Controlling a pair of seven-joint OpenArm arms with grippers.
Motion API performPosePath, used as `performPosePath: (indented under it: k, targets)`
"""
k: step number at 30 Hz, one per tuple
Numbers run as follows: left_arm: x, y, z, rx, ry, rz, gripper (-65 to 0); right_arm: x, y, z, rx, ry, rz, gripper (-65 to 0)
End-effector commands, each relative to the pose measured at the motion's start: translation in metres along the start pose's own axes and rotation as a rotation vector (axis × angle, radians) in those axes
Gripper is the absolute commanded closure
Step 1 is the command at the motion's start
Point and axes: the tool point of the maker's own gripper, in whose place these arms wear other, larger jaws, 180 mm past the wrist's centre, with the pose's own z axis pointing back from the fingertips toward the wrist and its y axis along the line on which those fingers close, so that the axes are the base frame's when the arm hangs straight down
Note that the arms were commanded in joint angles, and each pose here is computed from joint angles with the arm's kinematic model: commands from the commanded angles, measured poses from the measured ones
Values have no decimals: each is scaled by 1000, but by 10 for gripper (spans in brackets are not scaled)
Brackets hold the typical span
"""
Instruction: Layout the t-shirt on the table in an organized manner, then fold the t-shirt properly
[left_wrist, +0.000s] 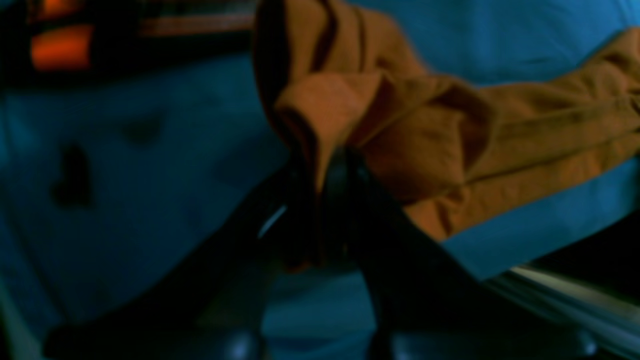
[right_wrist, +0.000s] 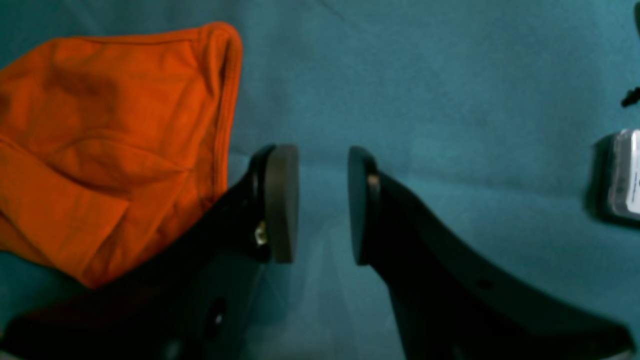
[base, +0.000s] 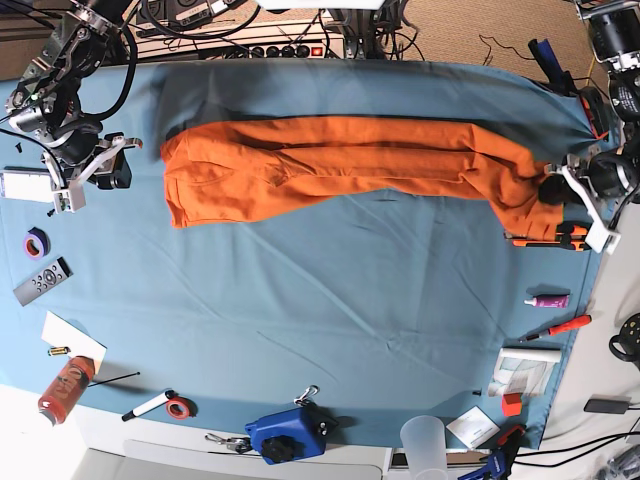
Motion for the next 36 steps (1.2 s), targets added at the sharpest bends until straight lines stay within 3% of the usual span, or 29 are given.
performPosePath:
  k: [1,8,14,17,23,29,36]
  targets:
    - [18,-6,12,5,-52,-63,0,14,-4,5,-8,-44,17,-175]
    - [6,-58,36,26,-69,-294,0,14,-4,5,-8,-47,17,-175]
    - [5,-107,52,42,-150,-411,0,15,-4,5,-7,-53,17,-175]
    - [10,-124,51,18,-191,-430,0,18,-4,5,-7,-66,17,-175]
    - [-6,-156,21,-42,-129,-496,0,19,-4,5,-7,-75,17,-175]
    - [10,-172,-5,69,-168,-488,0,20,-3,5,-5,-77,16,-175]
    - [6,-224,-26,35,-188,-484,0,20,-4,5,-11,-80,3,-175]
